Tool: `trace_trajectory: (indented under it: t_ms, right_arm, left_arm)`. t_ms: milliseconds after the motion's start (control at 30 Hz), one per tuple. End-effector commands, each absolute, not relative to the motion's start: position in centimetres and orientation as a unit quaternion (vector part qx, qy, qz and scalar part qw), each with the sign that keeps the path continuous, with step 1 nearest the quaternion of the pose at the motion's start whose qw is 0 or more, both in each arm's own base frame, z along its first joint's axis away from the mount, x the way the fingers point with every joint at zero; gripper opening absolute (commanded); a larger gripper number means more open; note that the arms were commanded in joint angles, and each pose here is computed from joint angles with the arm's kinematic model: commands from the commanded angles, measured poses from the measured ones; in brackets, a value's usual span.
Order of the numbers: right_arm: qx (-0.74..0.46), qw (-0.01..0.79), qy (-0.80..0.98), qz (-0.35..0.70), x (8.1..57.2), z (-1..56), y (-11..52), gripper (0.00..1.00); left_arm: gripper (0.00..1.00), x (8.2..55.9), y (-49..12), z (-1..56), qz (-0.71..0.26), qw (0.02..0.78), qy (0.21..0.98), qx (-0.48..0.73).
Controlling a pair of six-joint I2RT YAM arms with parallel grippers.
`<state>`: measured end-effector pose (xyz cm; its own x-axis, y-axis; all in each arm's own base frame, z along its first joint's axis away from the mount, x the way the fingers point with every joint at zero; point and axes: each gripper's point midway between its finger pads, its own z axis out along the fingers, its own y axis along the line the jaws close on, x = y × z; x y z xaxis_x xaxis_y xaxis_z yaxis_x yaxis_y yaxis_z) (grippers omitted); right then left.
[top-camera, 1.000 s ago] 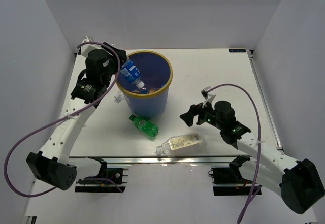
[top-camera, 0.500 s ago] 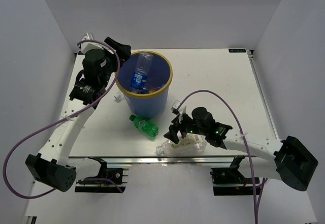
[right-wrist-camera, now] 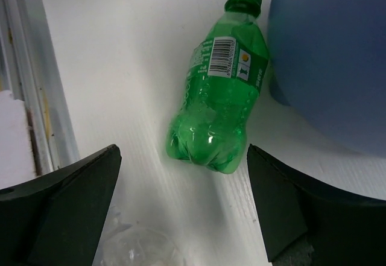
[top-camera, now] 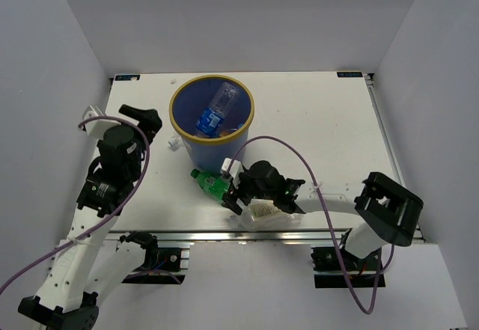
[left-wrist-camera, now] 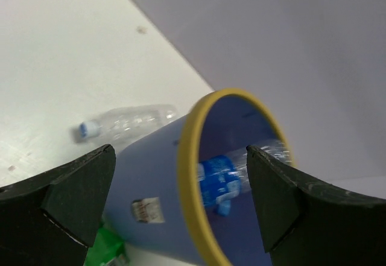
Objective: Put the plastic bottles in the bin
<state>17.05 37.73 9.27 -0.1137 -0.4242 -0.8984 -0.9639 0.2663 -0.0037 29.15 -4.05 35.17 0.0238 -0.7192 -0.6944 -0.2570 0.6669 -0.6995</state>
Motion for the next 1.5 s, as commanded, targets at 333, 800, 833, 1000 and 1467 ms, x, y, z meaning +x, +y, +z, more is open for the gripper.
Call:
trace_trajectory:
  t_ms: [333, 800, 833, 1000, 1467]
  right_arm:
    - [-0.524, 0.468, 0.653, 0.283, 19.2, 7.2, 41.4, 0.89]
    - [-0.504, 0.505, 0.655, 0.248, 19.3, 7.4, 41.6, 0.38]
    - [-0.509, 0.504, 0.651, 0.254, 19.0, 7.6, 41.7, 0.34]
    - [-0.547, 0.507, 0.602, 0.286, 16.3, 11.3, 42.7, 0.29]
    - [-0.513, 0.612, 0.469, 0.377, 13.5, 32.0, 40.7, 0.31]
  left_arm:
    - [0.98, 25.7, -0.7, 27.4, -0.090, 0.556, 0.708, -0.425]
    - [0.98, 24.9, 0.7, 26.2, -0.058, 0.551, 0.698, -0.455]
    - [0.98, 24.7, 0.9, 26.2, -0.055, 0.552, 0.695, -0.457]
    - [0.98, 24.4, 1.4, 26.3, -0.046, 0.557, 0.686, -0.466]
    - [0.98, 23.8, 2.0, 26.4, -0.035, 0.561, 0.683, -0.467]
